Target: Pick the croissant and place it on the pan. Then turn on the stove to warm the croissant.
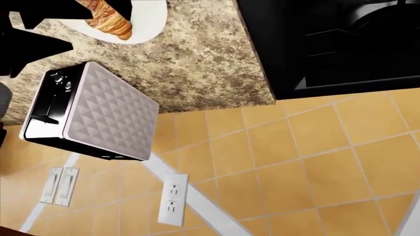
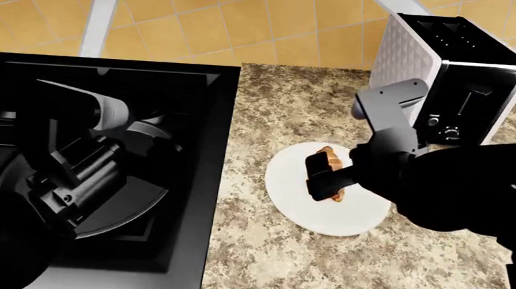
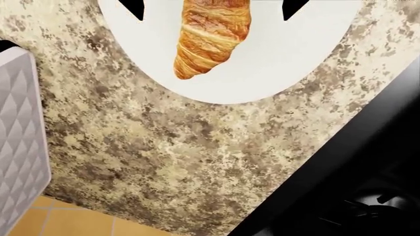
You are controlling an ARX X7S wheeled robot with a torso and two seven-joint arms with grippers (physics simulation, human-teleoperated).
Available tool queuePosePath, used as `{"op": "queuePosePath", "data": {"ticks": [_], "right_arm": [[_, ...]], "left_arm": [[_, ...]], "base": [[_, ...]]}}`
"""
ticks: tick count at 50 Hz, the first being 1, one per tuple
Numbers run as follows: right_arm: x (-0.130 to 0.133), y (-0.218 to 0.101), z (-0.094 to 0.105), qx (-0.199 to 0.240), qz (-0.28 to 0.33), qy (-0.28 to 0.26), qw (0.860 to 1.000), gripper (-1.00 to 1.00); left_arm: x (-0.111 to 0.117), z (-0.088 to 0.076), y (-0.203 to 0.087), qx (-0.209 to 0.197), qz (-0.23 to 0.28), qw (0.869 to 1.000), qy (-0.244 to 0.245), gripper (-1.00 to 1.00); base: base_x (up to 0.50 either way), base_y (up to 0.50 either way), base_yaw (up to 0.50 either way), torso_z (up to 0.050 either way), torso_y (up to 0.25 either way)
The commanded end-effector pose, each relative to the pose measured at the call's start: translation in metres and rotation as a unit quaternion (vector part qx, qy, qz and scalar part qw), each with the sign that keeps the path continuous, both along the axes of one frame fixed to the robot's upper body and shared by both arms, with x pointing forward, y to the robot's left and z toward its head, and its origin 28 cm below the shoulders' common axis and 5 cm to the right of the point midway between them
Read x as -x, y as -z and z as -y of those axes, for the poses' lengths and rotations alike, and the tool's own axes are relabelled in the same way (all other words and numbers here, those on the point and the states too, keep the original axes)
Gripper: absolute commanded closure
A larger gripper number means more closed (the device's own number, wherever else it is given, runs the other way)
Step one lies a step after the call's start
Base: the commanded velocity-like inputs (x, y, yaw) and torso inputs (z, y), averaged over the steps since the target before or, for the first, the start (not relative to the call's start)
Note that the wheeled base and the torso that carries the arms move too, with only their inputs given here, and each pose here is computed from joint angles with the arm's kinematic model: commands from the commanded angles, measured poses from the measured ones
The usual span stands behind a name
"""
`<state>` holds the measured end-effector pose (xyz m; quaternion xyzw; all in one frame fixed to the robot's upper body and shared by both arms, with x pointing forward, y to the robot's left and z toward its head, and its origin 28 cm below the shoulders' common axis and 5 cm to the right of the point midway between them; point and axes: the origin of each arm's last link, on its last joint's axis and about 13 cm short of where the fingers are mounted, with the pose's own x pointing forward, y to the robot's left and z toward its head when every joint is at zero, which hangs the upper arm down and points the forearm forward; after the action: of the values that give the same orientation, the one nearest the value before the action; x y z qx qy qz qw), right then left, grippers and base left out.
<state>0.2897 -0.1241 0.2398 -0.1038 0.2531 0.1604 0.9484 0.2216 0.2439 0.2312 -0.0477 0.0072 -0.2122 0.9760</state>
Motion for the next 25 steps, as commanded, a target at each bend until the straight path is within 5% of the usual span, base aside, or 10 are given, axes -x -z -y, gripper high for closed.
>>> {"op": "queuePosePath", "data": {"ticks": [1,25], "right_arm": [[-0.0056,0.0051,0.0004,0.008,-0.008,-0.001,1.0,-1.0],[-0.0136,0.0121,-0.0028,0.008,-0.016,-0.008,1.0,-1.0]], "left_arm": [[-0.0013,0.0003,0.0011,0.001,-0.003,1.0,0.002,-1.0],[-0.0003,-0.0003,0.0015,0.003,-0.004,1.0,0.003,-1.0]], "base": [[0.0,0.0,0.0,0.0,0.0],[0.0,0.0,0.0,0.0,0.0]]}}
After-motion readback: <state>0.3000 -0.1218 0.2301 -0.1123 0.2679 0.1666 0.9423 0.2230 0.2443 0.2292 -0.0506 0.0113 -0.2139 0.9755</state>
